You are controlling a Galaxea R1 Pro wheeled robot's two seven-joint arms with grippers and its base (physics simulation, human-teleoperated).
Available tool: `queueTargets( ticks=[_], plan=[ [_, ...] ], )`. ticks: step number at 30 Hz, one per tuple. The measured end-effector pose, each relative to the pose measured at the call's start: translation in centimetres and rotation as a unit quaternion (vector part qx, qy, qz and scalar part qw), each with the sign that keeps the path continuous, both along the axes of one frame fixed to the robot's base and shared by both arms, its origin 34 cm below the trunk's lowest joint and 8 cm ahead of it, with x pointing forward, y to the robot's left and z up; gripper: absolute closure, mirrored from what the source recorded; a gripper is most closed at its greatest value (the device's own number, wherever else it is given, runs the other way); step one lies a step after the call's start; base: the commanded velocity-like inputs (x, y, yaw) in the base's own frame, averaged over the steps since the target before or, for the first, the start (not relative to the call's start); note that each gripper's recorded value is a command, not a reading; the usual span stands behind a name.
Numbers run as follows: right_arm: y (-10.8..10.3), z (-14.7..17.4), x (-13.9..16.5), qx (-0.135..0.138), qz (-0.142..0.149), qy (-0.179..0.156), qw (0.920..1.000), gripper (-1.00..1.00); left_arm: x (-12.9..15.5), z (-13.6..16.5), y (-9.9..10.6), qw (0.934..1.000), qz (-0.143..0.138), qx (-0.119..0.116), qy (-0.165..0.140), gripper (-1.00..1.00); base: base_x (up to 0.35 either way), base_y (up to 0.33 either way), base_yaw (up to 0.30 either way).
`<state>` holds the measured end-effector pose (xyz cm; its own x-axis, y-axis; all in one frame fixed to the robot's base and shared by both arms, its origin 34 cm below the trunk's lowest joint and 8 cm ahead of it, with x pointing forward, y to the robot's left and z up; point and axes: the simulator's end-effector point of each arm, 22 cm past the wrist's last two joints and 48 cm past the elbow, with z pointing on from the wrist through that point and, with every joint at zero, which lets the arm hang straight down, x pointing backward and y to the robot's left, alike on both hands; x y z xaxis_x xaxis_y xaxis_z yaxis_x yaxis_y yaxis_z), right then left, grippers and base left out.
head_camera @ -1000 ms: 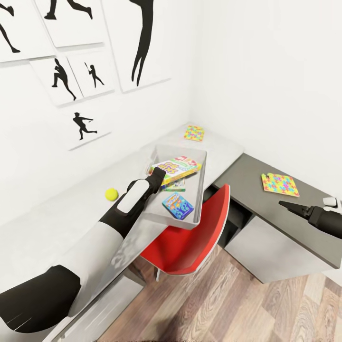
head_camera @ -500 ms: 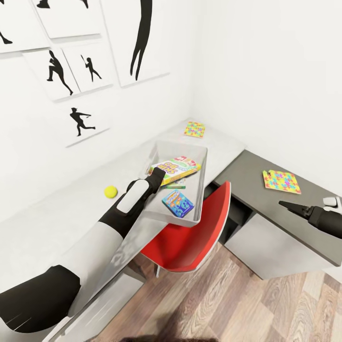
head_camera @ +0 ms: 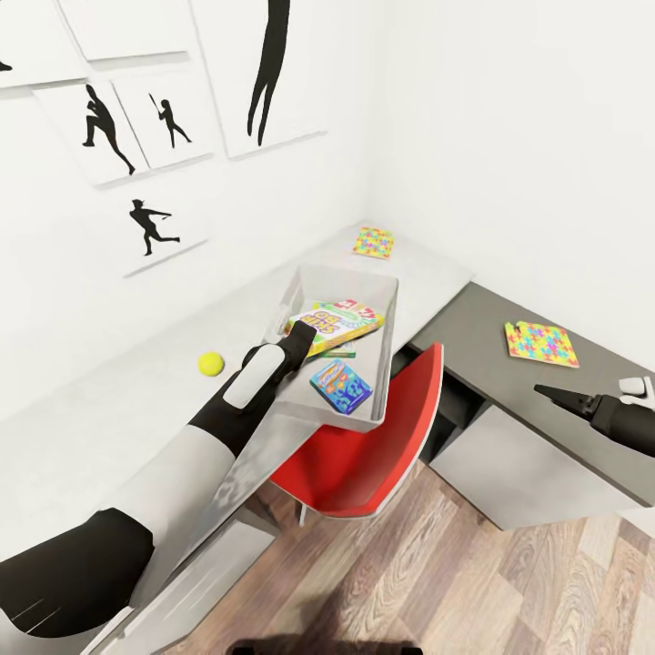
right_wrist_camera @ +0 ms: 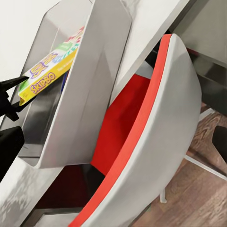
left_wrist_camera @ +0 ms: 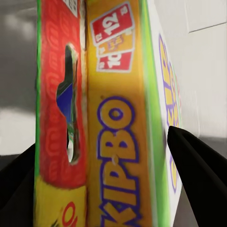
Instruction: Put all the toys in the child's room - the three board games (two on the bed and one on the table), the two jigsaw puzzles on the table, and the tennis ball on the table - inside the toy box on the table in the child's room.
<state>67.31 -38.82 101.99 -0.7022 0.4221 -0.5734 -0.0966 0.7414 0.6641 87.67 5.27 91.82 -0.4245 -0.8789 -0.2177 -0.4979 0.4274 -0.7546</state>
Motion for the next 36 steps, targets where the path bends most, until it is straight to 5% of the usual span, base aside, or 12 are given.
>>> queueTargets(
  ticks=[17,18,36],
  plan=[
    [-0.01,-0.07,-0.02,0.000,0.000,0.001,1.0000,-1.00,-0.08,-0.08,0.05,1.0000,0.000,0.000,-0.001,1.00,0.000,0.000,0.000],
    [-0.01,-0.07,-0.02,0.000,0.000,0.001,1.0000,-1.00,-0.08,-0.07,0.05,1.0000,0.000,0.000,-0.001,-1.00,0.000,0.000,0.000],
    [-0.01,-0.11,0.01,0.000,0.000,0.001,1.0000,-1.00,-0.24,-0.53,0.21,1.0000,0.001,0.001,0.005,-1.00,0.000,0.000,0.000]
  ],
)
